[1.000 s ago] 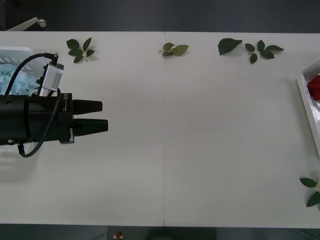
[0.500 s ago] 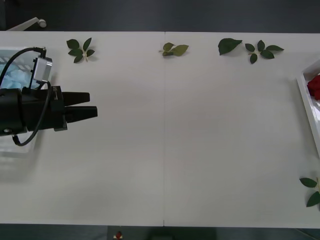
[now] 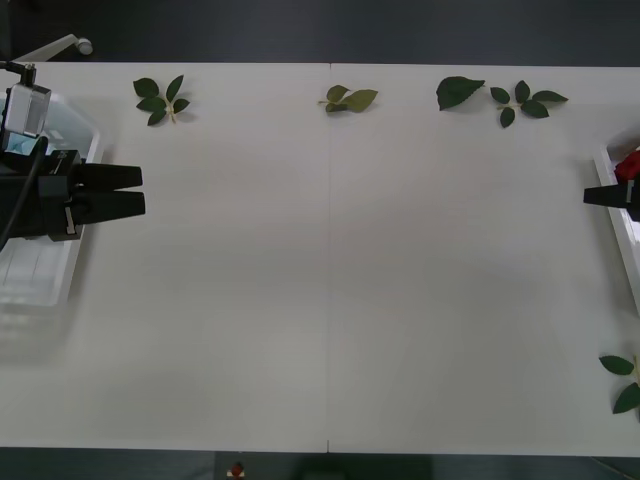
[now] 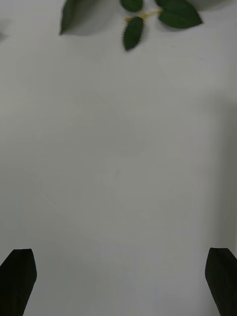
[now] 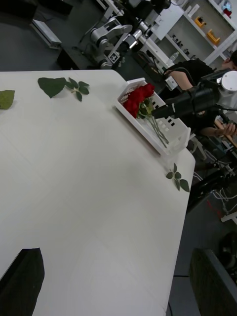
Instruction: Put the red flowers into the right box and the blue flowers into the left box
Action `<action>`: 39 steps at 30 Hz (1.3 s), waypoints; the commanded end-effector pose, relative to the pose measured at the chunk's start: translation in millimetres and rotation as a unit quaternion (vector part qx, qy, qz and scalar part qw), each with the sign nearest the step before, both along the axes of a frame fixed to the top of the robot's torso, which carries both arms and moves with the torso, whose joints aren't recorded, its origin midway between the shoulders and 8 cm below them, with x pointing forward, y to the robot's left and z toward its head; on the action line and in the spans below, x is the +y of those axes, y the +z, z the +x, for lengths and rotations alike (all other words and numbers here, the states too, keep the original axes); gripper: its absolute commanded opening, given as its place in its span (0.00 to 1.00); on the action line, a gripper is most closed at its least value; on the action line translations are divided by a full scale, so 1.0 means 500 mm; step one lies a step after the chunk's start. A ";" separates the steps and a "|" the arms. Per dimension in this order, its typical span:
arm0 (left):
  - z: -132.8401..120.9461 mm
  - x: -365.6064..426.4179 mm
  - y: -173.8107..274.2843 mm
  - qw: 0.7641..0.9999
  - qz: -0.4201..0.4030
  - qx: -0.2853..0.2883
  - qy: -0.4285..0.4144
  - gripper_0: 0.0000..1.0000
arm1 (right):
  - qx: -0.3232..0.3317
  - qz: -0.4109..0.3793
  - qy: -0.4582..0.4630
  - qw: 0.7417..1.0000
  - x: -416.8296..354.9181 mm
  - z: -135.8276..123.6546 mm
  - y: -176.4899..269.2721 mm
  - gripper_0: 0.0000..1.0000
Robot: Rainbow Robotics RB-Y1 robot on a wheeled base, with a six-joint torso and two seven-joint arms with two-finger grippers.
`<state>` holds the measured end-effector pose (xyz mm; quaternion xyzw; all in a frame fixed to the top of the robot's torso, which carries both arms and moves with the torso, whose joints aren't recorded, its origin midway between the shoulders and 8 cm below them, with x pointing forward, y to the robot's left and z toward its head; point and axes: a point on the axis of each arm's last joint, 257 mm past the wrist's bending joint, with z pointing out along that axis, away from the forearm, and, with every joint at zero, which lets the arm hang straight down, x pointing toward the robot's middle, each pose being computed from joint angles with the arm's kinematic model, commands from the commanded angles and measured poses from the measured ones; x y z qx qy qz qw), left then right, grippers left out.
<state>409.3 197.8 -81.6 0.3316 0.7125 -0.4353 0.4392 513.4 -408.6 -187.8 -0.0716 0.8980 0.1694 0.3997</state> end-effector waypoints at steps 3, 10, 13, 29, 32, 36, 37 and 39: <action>-0.003 -0.001 0.039 1.000 0.004 -0.017 -0.014 0.85 | -0.067 -0.030 0.055 0.996 0.098 0.043 0.040 1.00; -0.005 -0.004 0.038 1.000 0.003 -0.017 -0.017 0.85 | -0.082 0.004 0.105 0.991 0.206 0.035 0.063 1.00; -0.005 -0.004 0.038 1.000 0.003 -0.017 -0.017 0.85 | -0.082 0.033 0.139 0.986 0.243 0.007 0.106 1.00; -0.005 -0.004 0.038 1.000 0.003 -0.017 -0.017 0.85 | -0.154 0.133 0.402 0.893 0.344 -0.243 0.267 1.00; -0.005 -0.004 0.038 1.000 0.003 -0.017 -0.017 0.85 | -0.180 0.140 0.436 0.871 0.356 -0.275 0.278 1.00; -0.005 -0.004 0.038 1.000 0.003 -0.017 -0.017 0.85 | -0.203 0.155 0.479 0.840 0.382 -0.313 0.284 1.00; -0.005 -0.004 0.038 1.000 0.003 -0.017 -0.017 0.85 | -0.207 0.159 0.487 0.833 0.388 -0.321 0.284 1.00; -0.005 -0.004 0.038 1.000 0.003 -0.017 -0.017 0.85 | -0.217 0.167 0.505 0.818 0.405 -0.337 0.282 1.00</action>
